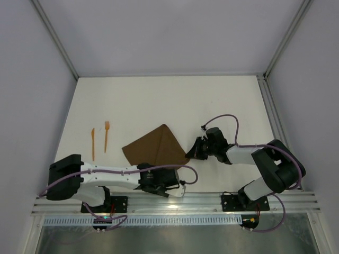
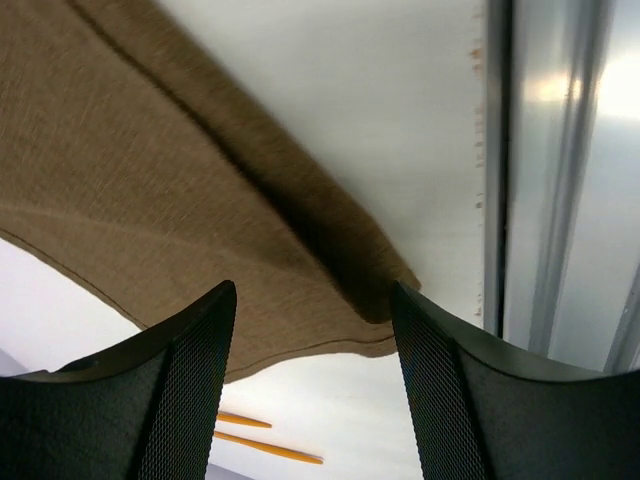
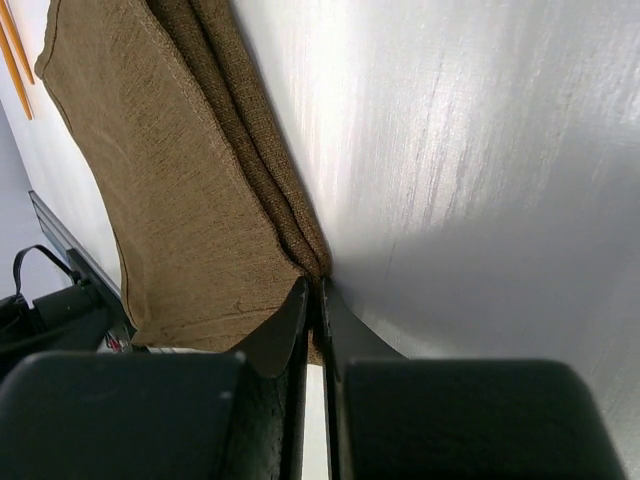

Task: Fold the napkin into a case and place the utensils inside
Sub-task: Rotate the upper triangle-folded napkin at the center of the board, then pick up the upper triangle-folded napkin from the center of the board.

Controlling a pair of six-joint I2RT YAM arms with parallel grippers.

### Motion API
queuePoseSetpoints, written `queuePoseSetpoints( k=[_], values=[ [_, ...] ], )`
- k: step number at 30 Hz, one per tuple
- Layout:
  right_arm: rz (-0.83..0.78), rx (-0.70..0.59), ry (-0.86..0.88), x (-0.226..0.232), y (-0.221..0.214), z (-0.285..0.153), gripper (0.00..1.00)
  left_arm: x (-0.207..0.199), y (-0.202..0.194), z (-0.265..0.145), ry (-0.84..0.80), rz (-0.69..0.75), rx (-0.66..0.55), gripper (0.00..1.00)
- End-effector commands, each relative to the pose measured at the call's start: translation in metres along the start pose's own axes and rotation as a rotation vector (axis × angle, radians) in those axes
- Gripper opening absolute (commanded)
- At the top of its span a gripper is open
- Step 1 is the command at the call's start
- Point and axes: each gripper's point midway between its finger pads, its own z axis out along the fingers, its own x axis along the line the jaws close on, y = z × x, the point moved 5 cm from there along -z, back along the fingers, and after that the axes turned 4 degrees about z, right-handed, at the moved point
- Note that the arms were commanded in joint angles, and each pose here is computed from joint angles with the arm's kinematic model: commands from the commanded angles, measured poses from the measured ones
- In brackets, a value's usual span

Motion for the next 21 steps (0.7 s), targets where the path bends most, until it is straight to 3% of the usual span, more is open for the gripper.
queuePoseSetpoints(
  k=[1,7,14,21],
  values=[
    [0.028,-0.071,-0.074,-0.01,0.006,-0.002,0.03,-0.002,0.017,0.004,0.144,0.075,-0.063,0.66],
    [0.012,-0.092,-0.134,-0.015,0.01,-0.005,0.03,-0.017,0.024,-0.005,0.035,0.029,-0.139,0.67],
    [-0.009,-0.111,-0.149,-0.01,0.016,-0.008,0.03,-0.024,0.017,0.016,0.029,0.023,-0.053,0.69],
    [-0.016,-0.114,-0.157,-0.01,0.018,-0.009,0.03,-0.033,0.017,0.024,-0.015,0.012,-0.069,0.7]
  ],
)
